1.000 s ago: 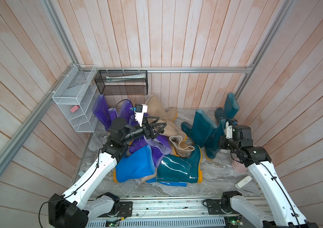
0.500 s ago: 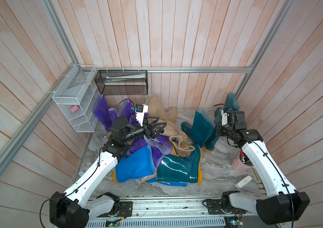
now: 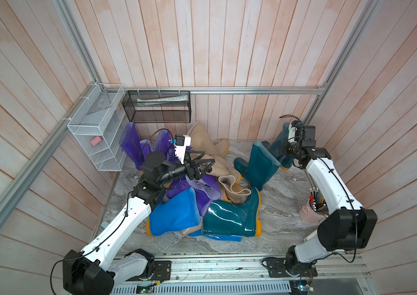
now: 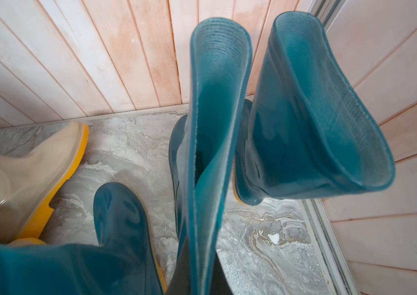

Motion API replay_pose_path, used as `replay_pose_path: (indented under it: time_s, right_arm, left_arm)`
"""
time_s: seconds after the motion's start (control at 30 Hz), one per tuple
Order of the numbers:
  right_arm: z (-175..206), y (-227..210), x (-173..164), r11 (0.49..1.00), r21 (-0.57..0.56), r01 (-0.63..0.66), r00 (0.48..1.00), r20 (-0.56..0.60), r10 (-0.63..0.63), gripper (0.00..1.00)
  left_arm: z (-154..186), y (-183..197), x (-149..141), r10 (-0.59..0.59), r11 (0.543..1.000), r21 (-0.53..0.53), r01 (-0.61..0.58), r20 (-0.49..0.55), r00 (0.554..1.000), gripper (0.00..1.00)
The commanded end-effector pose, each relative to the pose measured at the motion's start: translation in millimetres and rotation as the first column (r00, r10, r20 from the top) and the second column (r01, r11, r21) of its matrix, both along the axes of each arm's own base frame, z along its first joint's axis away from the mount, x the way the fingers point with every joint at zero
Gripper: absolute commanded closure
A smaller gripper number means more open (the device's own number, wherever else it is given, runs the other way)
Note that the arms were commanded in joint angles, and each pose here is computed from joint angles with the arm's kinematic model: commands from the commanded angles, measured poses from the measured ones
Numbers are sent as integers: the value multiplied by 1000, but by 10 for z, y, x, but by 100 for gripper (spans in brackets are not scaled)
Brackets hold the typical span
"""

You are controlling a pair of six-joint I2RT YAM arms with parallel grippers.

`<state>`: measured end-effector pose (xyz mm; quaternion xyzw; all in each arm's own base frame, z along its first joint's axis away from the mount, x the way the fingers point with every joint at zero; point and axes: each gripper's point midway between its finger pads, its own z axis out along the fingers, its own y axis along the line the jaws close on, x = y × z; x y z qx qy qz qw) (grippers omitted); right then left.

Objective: Match and arrange rain boots in pairs
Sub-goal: Pair a pair of rain boots at the corner of the board.

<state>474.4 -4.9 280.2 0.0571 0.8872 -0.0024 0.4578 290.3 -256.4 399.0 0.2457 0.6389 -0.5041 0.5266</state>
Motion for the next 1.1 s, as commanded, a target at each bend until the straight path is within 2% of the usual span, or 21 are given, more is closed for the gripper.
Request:
replay_pose_path:
  time_s: [0.0, 0.2, 0.33, 0.73, 1.07]
  right_arm:
    - [684, -39, 347, 1000, 21, -12, 973, 230, 7, 100]
    - [608, -100, 637, 999, 44, -22, 974, 227, 12, 100]
    - [537, -190, 741, 998, 57, 17, 975, 220, -29, 100]
    - [234, -411, 619, 997, 27, 78, 984, 158, -81, 100]
    - [291, -523, 563, 989, 16, 150, 976, 159, -151, 100]
  left_arm:
    - [-26, 6, -1, 13, 1000, 14, -13, 8, 1000, 10]
    - [-75, -3, 41, 19, 1000, 21, -19, -3, 1000, 10]
    - [-79, -2, 43, 22, 999, 26, -22, 0, 1000, 10]
    - [-87, -9, 49, 18, 999, 27, -18, -3, 1000, 10]
    - [-84, -8, 38, 16, 999, 29, -16, 1, 1000, 10]
